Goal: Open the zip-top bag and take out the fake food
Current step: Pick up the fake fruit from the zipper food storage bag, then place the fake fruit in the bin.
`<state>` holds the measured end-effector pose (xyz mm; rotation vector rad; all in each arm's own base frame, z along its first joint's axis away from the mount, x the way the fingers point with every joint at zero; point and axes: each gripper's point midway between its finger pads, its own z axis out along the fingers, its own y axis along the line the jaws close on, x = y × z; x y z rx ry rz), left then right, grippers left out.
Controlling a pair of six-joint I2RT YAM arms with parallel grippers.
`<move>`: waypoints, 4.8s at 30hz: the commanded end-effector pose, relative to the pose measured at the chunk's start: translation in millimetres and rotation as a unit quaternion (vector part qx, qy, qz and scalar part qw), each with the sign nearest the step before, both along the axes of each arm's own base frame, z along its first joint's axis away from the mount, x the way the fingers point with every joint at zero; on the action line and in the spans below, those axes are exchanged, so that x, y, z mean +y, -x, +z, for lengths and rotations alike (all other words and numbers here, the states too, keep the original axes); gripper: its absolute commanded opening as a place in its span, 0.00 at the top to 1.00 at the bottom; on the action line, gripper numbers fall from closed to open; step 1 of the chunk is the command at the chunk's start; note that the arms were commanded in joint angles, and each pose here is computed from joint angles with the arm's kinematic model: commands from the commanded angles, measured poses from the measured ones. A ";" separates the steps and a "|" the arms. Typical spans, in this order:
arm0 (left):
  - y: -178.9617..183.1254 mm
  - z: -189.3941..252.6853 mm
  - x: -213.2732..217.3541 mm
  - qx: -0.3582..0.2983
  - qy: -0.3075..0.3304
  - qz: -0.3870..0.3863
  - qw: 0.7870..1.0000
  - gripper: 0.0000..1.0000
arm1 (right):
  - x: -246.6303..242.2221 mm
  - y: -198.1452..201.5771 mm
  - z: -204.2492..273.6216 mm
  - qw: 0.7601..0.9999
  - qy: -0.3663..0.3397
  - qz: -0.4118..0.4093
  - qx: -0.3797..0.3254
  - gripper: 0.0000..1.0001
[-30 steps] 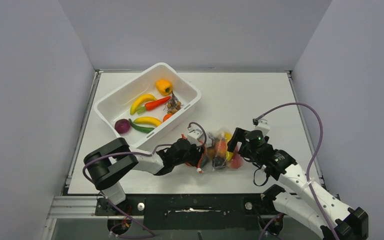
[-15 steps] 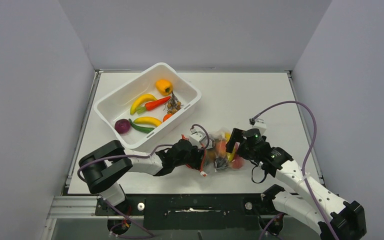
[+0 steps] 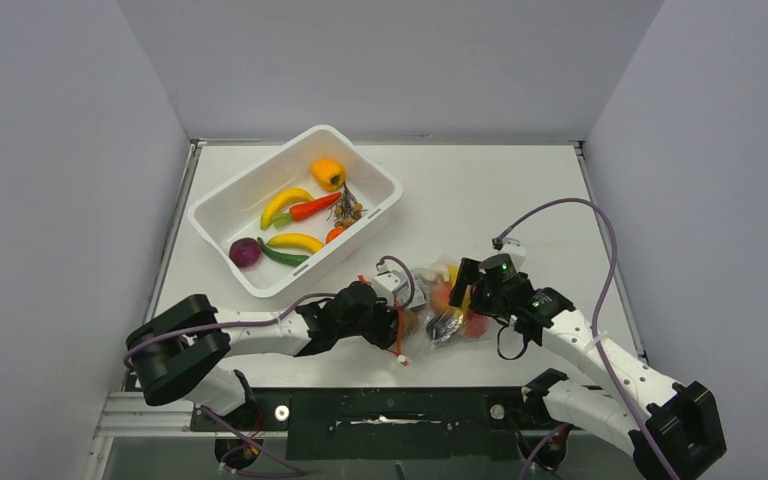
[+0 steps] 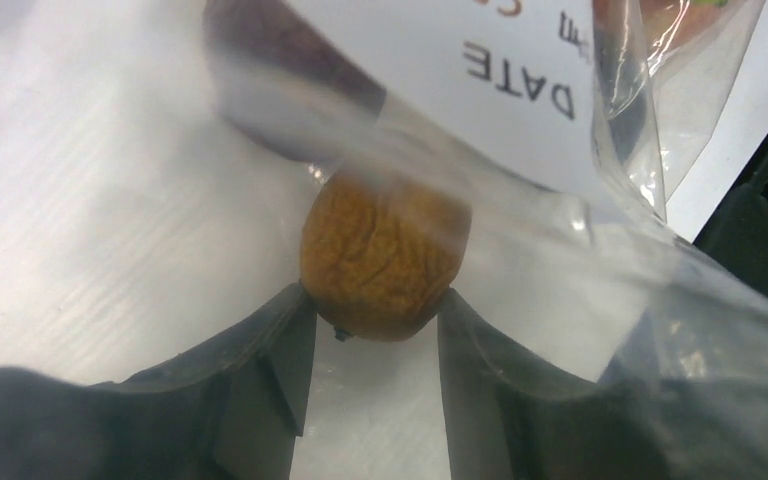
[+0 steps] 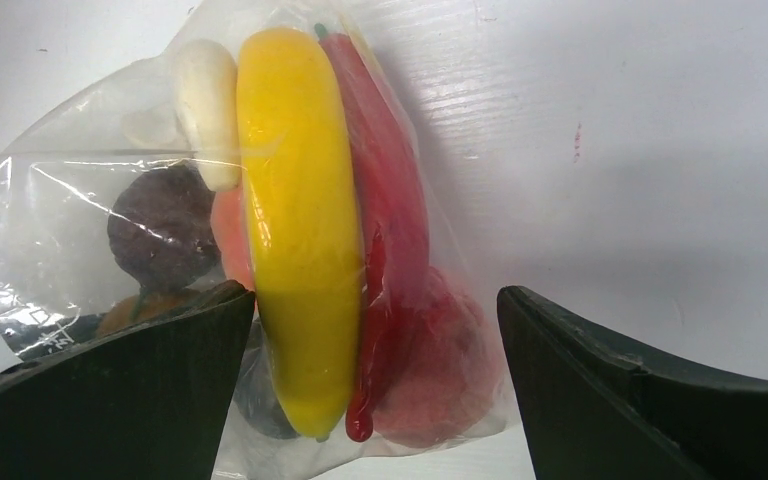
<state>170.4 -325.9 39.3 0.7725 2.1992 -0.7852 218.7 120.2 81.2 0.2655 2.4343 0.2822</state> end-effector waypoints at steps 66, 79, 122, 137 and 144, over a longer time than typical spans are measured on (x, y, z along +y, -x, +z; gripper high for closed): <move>-7.7 66.1 24.6 -0.051 0.098 0.060 0.992 1.00 | 176.7 24.2 71.3 0.915 -0.167 0.356 -0.090 0.41; -9.5 90.4 47.5 -0.059 0.106 0.067 0.990 1.00 | 141.0 5.1 54.6 0.957 -0.071 0.270 -0.079 0.61; -204.9 116.5 325.7 0.001 0.015 0.540 0.842 0.83 | 122.1 8.4 100.0 0.944 -0.109 0.252 -0.184 0.23; -216.7 151.3 343.4 -0.037 0.037 0.564 0.824 0.27 | 122.6 9.1 100.0 0.942 -0.103 0.260 -0.184 0.22; -186.0 206.9 293.0 -0.065 0.158 0.470 0.866 0.26 | 141.1 13.8 103.5 0.928 -0.121 0.302 -0.180 0.23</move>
